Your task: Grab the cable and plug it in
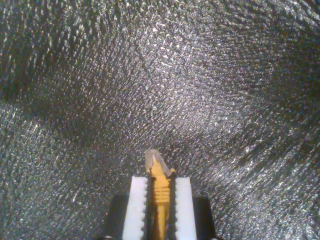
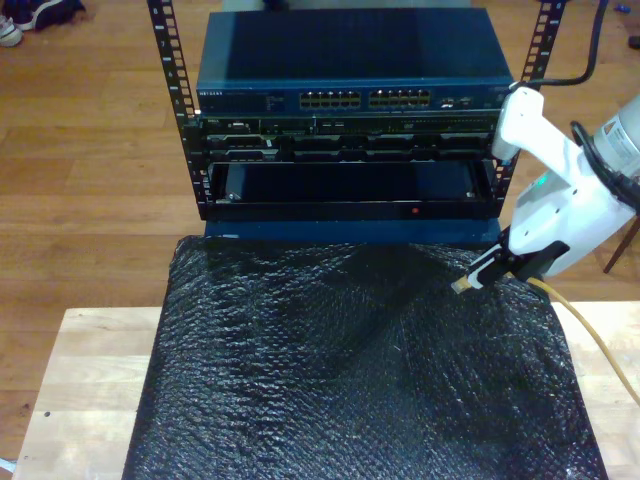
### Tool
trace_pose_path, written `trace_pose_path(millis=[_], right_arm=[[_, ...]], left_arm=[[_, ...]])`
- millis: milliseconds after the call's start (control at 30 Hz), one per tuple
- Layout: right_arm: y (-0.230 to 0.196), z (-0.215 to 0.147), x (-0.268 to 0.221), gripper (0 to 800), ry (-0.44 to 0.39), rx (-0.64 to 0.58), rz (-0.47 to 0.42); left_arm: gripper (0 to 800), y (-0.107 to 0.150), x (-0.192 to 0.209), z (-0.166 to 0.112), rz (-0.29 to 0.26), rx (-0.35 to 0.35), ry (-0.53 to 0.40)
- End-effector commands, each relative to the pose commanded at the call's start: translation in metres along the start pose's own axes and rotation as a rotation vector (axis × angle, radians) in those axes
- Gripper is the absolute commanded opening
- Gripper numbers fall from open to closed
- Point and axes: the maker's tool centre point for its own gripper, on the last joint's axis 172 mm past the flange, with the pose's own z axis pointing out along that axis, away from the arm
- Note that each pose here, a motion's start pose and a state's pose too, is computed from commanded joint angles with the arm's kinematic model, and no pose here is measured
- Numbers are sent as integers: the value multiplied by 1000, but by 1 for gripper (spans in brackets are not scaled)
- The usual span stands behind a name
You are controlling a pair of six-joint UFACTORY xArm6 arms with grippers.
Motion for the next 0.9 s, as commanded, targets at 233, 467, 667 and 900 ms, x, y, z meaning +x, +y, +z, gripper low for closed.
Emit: trace_pose_path(millis=[233, 467, 667, 900], right_arm=[[0, 0, 0, 0, 1, -1, -1], [-2, 2, -1, 0, -2, 4, 1], [-2, 2, -1, 0, -2, 4, 1], [-1, 1, 0, 0, 0, 3, -1]], left_arm=[[798, -5, -12, 9, 33, 16, -66], [798, -4, -29, 13, 69, 74, -123], [798, -1, -46, 22, 93, 139, -173], [799, -6, -67, 40, 82, 174, -243]])
